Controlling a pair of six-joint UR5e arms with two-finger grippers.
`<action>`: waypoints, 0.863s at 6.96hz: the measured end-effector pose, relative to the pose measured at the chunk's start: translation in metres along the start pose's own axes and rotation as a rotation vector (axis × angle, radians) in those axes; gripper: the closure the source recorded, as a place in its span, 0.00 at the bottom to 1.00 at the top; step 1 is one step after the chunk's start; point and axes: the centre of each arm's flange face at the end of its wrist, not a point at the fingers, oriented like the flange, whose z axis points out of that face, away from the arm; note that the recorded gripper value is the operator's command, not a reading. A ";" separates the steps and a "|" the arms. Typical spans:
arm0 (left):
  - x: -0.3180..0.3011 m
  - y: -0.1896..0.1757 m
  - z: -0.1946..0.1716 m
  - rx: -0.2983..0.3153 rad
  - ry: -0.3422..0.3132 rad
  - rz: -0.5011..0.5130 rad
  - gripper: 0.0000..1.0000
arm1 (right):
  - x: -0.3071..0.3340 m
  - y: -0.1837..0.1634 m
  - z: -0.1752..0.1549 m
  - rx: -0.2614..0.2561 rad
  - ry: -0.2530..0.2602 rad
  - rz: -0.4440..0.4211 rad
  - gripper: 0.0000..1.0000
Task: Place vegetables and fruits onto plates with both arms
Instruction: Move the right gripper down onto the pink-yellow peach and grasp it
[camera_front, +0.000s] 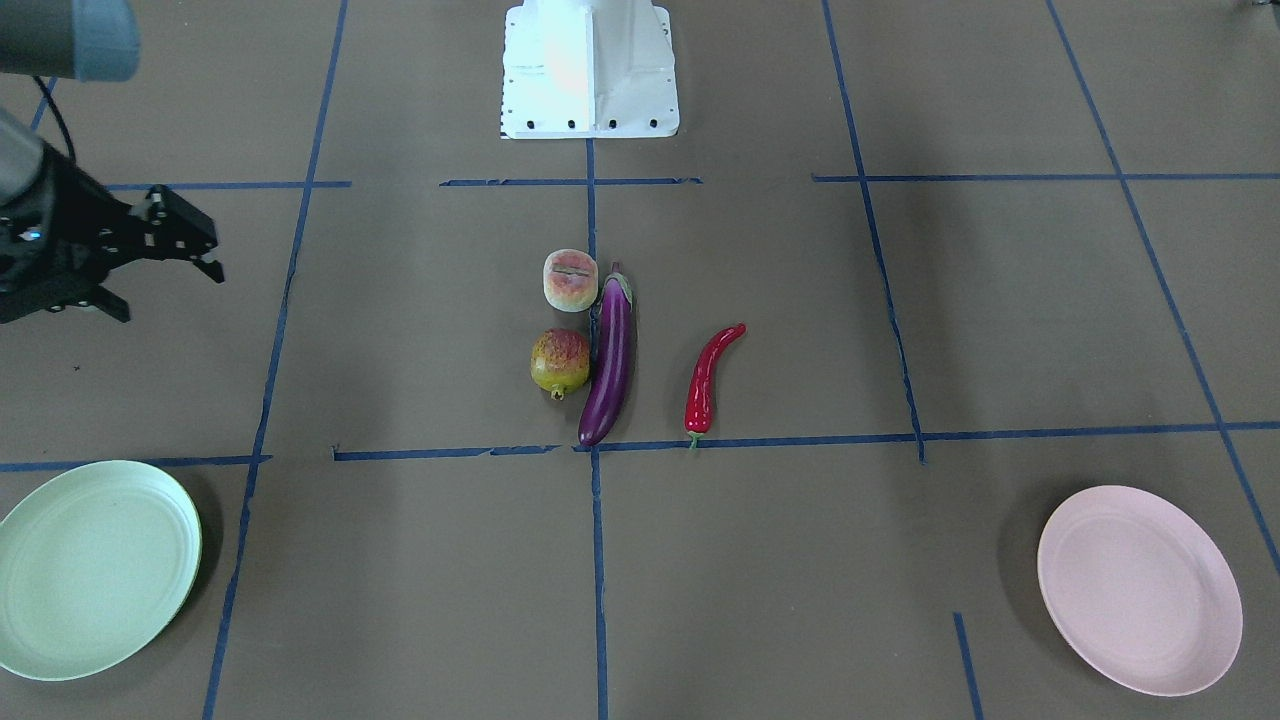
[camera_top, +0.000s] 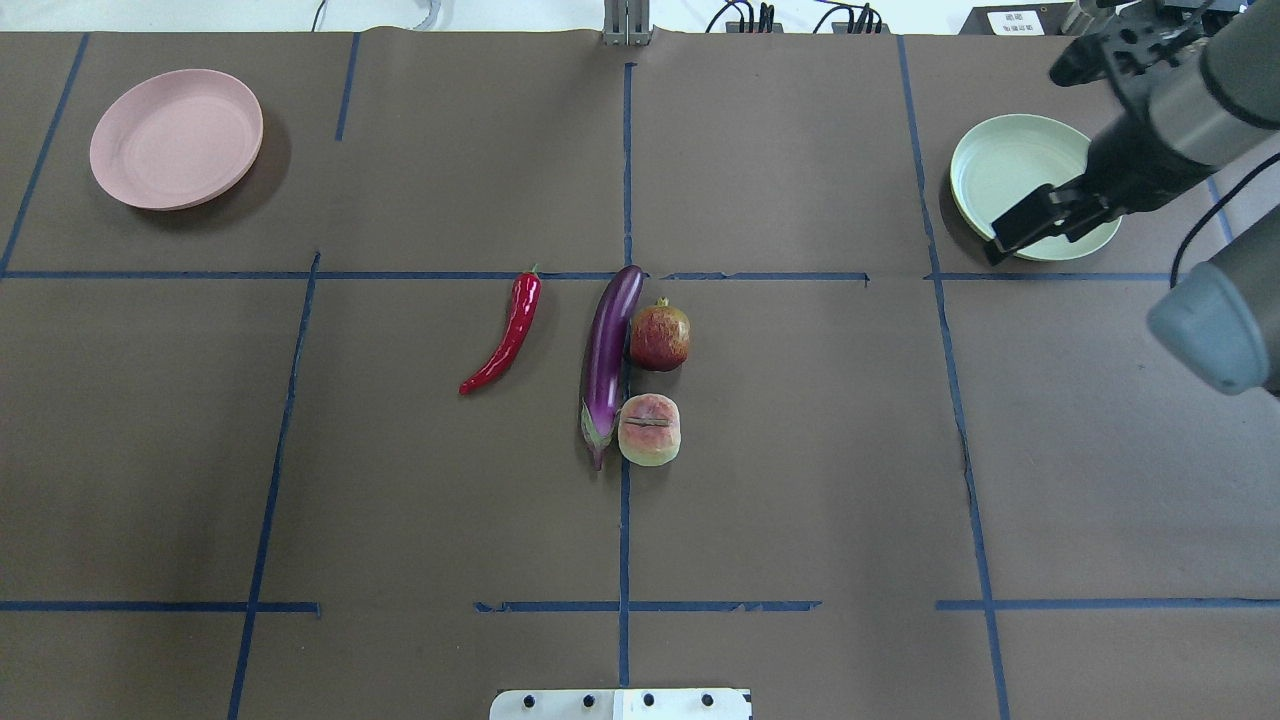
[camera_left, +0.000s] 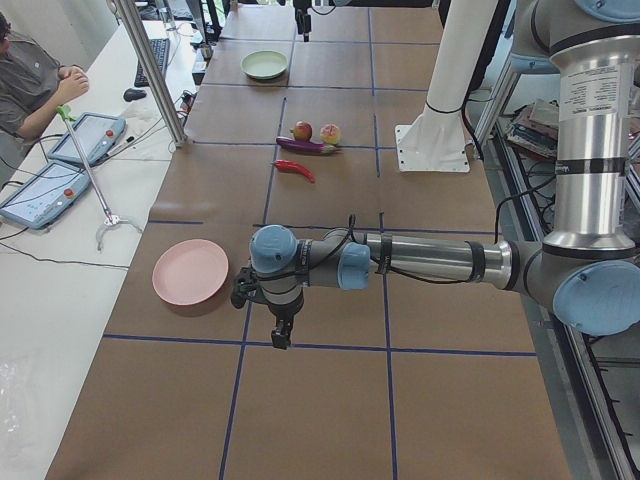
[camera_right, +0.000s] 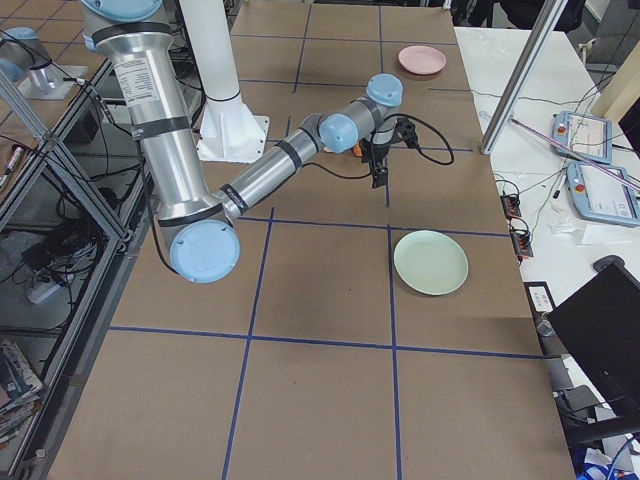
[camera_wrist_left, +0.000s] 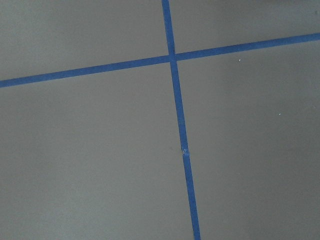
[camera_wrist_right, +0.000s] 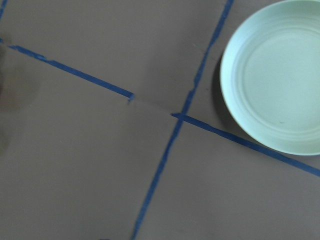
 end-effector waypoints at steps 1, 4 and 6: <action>0.005 -0.008 -0.005 0.012 0.000 0.012 0.00 | -0.069 -0.002 0.027 0.004 0.016 0.034 0.00; 0.009 -0.013 -0.008 0.019 0.000 0.021 0.00 | -0.245 -0.002 0.109 0.046 0.073 0.188 0.00; 0.009 -0.014 -0.008 0.019 0.001 0.022 0.00 | -0.318 -0.006 0.154 0.060 0.157 0.245 0.00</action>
